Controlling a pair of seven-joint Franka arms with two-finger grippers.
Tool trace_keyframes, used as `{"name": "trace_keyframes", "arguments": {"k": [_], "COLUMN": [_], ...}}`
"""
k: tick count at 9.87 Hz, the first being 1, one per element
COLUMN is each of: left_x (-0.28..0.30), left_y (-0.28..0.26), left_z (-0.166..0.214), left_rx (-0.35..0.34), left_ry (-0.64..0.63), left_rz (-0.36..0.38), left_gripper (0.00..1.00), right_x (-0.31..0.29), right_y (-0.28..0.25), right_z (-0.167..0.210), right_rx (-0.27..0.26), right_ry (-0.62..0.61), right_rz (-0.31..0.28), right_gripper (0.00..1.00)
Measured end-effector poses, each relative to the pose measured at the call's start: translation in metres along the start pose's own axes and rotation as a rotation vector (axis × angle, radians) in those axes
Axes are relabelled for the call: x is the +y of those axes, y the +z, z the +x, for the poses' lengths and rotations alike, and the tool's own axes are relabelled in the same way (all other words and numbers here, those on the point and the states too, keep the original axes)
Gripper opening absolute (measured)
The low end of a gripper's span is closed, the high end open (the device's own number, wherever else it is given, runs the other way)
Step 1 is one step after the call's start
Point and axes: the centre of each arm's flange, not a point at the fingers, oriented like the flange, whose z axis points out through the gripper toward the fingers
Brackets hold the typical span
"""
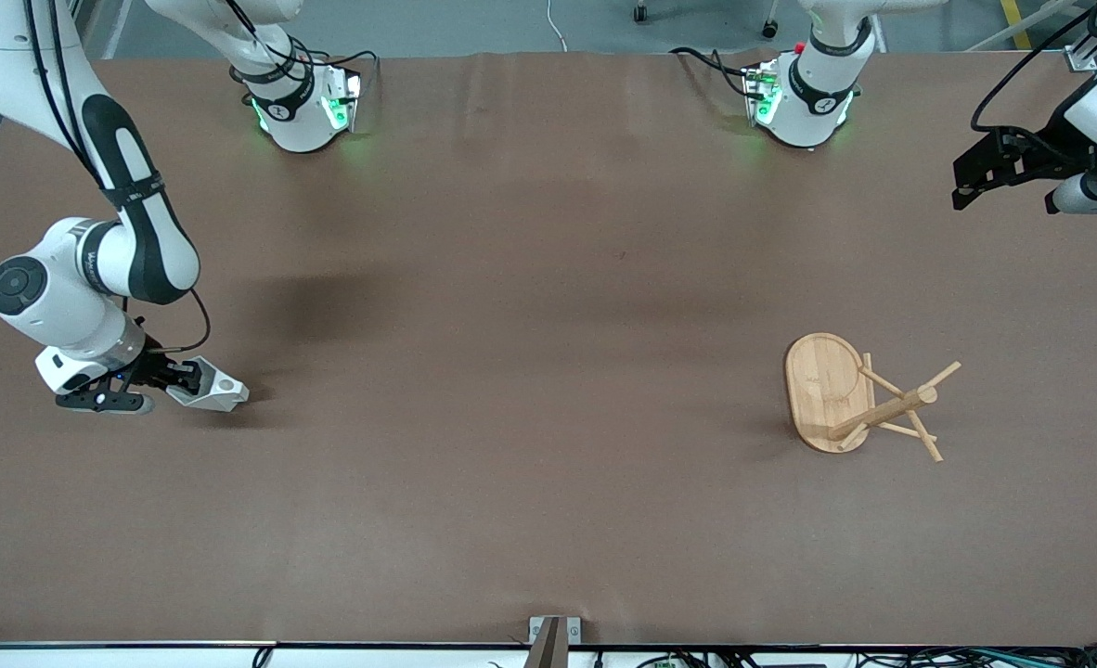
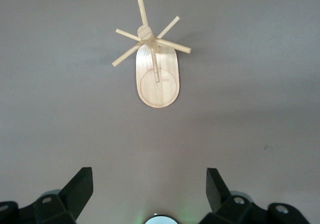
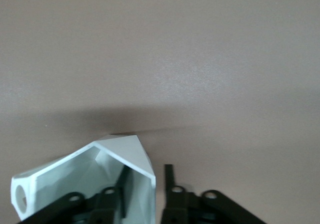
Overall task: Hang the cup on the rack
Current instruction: 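Reach the right gripper down to the white cup and grasp it, then lift the white cup with the right gripper toward the table middle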
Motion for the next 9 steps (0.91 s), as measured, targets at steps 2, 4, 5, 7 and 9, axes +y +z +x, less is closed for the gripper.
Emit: {"name": "trace_keyframes", "arguments": {"k": [2,4,5,7,9], "left_x": [0.0,0.001,0.003,0.007,0.007], "left_y": [0.0,0.002,0.004,0.01,0.013], "left_z": [0.0,0.001,0.003,0.006,0.009], "left_rx": [0.0,-0.003,-0.009,-0.019,-0.02], "left_ry": [0.002,0.007,0.012,0.02,0.02], "left_rz": [0.0,0.0,-0.001,-0.002,-0.003], "left_gripper": [1.0,1.0,1.0,1.0,1.0], "right_x": [0.002,0.002,0.002,-0.003,-0.033], "right_y": [0.002,-0.002,-0.002,-0.005,-0.047], "right_z": [0.0,0.001,0.002,0.004,0.031], "right_rx": [0.004,0.014,0.014,0.004,-0.084], "right_ry": [0.004,0.007,0.007,-0.01,-0.054], "right_rz": [-0.001,0.001,0.001,0.004,0.044], "right_gripper": [0.15,0.06,0.06,0.06,0.06]}}
